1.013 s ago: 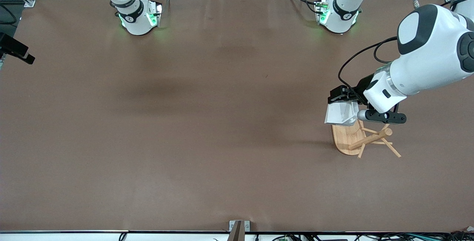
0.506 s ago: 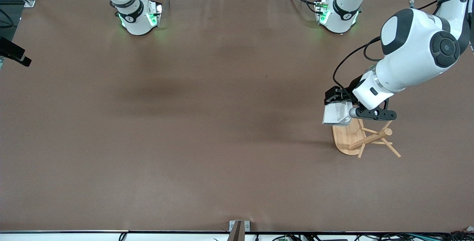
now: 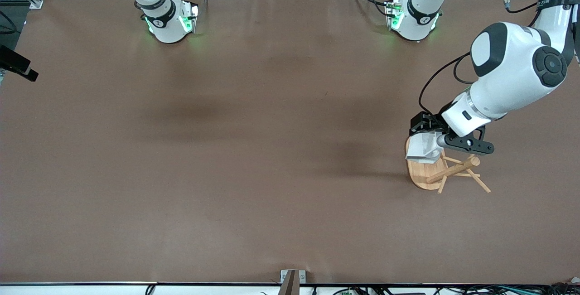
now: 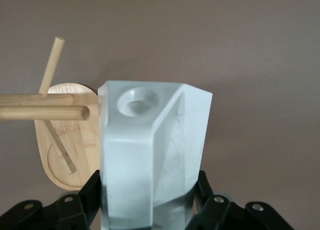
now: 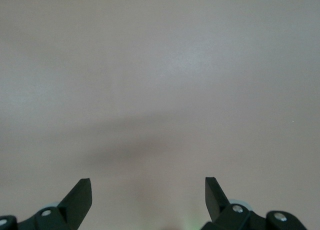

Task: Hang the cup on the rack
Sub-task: 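Lower the cup with the left gripper onto a rack peg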

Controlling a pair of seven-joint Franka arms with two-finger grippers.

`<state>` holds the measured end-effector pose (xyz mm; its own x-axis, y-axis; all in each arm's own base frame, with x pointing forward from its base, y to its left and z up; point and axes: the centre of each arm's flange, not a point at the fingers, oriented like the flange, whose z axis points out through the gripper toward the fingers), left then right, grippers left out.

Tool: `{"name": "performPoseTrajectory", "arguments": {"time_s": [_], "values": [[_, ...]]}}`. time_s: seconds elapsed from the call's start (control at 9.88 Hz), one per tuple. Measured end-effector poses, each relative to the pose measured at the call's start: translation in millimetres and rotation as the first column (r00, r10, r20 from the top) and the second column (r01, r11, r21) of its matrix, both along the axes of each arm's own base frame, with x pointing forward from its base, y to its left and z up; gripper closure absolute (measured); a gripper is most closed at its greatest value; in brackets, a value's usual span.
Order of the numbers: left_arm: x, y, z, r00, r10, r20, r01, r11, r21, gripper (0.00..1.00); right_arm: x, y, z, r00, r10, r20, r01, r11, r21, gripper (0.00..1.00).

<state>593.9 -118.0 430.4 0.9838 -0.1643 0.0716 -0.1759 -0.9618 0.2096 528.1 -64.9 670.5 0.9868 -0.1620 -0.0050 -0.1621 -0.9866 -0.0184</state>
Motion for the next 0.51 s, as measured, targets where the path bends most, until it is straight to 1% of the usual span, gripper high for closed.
{"name": "performPoseTrajectory", "arguments": {"time_s": [0.51], "values": [[8.9,-0.1,-16.6,1.000,-0.013,0.024,0.013,1.000,-0.008,0.24,-0.1,-0.5,-0.1,1.000,-0.001,-0.001,0.001,1.000,-0.001,0.00]]}}
